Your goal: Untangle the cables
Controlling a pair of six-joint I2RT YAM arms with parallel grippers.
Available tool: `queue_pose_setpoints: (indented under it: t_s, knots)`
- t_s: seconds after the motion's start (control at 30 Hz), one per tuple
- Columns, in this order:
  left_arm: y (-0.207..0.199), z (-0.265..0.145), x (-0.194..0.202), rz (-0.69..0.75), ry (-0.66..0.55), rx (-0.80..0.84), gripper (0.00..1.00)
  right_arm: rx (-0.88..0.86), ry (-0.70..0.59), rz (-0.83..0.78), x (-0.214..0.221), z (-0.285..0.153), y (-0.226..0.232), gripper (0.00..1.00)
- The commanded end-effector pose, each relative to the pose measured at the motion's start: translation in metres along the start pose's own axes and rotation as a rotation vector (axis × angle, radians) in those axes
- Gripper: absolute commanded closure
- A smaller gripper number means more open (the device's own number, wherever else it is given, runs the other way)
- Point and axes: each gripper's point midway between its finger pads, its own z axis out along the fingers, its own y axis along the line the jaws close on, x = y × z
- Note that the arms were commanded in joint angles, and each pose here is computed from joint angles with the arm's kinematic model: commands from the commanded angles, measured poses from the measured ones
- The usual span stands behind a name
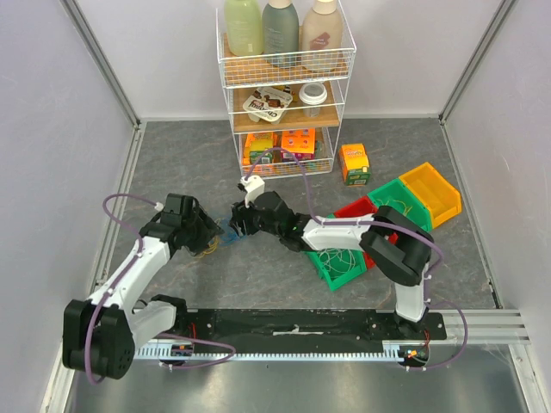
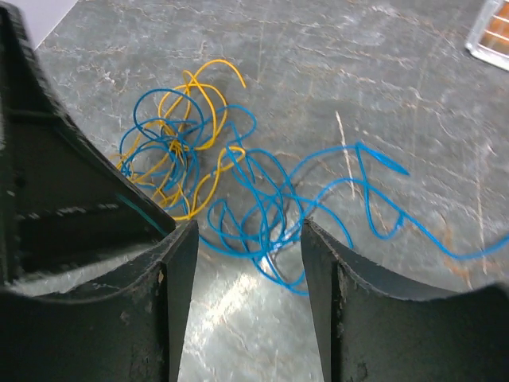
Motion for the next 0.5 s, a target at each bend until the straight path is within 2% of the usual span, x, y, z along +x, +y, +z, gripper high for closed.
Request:
queue_pose_setpoints:
  t_s: [0.0, 0.1, 0.17, 0.23, 0.27, 0.37, 0.47]
  knots:
    - [-0.012, 0.018, -0.005, -0.032, 0.009, 0.053, 0.34, -0.048, -0.035, -0.057, -0.011, 0.024, 0.011, 0.39]
    - [0.006, 0.030, 0.004, -0.087, 0.024, 0.022, 0.35, -0.001, 0.000, -0.088, -0.012, 0.039, 0.005, 0.52]
    - [0.016, 0.035, 0.008, -0.121, 0.022, 0.017, 0.35, -0.017, 0.023, -0.095, -0.004, 0.047, 0.008, 0.55]
    - [0.029, 0.039, 0.013, -0.158, 0.019, -0.001, 0.34, 0.011, 0.025, -0.074, -0.001, 0.048, 0.003, 0.68]
    - [0.034, 0.040, 0.016, -0.166, 0.027, -0.010, 0.34, 0.037, 0.034, -0.072, -0.002, 0.045, 0.000, 0.77]
    - [0.052, 0.046, 0.025, -0.203, 0.037, -0.056, 0.34, 0.114, 0.018, -0.100, -0.025, 0.019, -0.001, 1.00]
    - [0.061, 0.046, 0.029, -0.217, 0.051, -0.070, 0.34, 0.083, -0.047, -0.093, -0.070, -0.024, 0.019, 1.00]
